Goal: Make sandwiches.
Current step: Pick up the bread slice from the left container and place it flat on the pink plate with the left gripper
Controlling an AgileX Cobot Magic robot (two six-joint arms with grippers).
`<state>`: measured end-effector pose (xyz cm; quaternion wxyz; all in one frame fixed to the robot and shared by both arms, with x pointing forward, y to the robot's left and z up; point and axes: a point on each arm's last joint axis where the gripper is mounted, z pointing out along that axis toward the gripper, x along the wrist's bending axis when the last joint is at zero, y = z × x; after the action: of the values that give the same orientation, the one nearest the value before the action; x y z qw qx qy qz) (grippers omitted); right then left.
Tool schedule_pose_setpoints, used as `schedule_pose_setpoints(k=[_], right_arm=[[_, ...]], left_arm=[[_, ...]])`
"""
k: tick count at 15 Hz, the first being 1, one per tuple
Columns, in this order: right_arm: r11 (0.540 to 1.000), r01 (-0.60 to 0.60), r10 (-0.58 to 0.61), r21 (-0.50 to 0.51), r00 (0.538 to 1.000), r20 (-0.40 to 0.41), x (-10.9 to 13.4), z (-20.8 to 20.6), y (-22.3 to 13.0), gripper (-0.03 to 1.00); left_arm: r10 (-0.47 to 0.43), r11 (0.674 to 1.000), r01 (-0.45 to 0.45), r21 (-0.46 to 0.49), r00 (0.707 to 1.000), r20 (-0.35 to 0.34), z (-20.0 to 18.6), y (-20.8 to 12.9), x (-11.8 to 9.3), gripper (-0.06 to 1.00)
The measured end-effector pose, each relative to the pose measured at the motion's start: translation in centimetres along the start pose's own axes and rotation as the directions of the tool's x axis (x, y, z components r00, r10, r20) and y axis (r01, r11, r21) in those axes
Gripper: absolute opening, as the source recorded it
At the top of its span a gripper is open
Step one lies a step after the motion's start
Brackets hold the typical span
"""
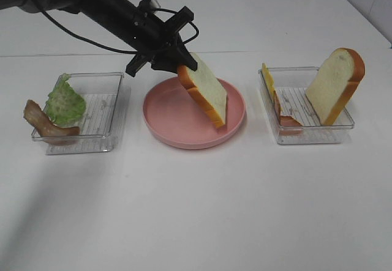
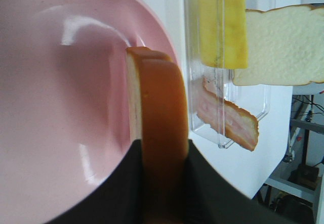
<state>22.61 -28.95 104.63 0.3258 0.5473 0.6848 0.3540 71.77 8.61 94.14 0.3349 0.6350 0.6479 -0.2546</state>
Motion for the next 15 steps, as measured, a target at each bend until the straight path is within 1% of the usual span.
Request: schedule_pose_setpoints(k=[1,3,5,7,8,13,15], right_arm=[[1.0,0.0,0.0,0.0,1.0,0.0,0.0,0.0,0.0,0.75],[1.0,0.0,0.0,0.0,1.0,0.0,0.0,0.0,0.0,0.75],[1.0,0.0,0.0,0.0,1.0,0.0,0.0,0.0,0.0,0.75],[1.0,0.0,0.0,0.0,1.0,0.0,0.0,0.0,0.0,0.75],[1.0,0.0,0.0,0.0,1.0,0.0,0.0,0.0,0.0,0.75],[1.0,0.0,0.0,0.0,1.0,0.0,0.0,0.0,0.0,0.75],[1.0,0.0,0.0,0.0,1.0,0.0,0.0,0.0,0.0,0.75]], left_arm=[[-0.004,1.0,0.004,0.002,1.0,0.03,0.5,0.0,0.2,0.19],[-0.003,1.0,0.002,0.004,0.998,0.056,1.0,0.1,0.5,0.19],[-0.001,1.0,0.0,0.011,0.999,0.055,1.5,0.1,1.0,0.19],[0.008,1.0,-0.009,0.019,0.999,0.039,1.6,0.0,1.3,0.19],[0.024,0.999,-0.024,0.024,1.0,0.015,1.6,-0.1,1.5,0.19],[0.034,0.999,-0.034,0.04,0.999,-0.007,1.6,-0.2,1.7,0.19],[0.033,0.999,-0.031,0.045,0.998,-0.047,1.6,-0.2,2.1,0.19]])
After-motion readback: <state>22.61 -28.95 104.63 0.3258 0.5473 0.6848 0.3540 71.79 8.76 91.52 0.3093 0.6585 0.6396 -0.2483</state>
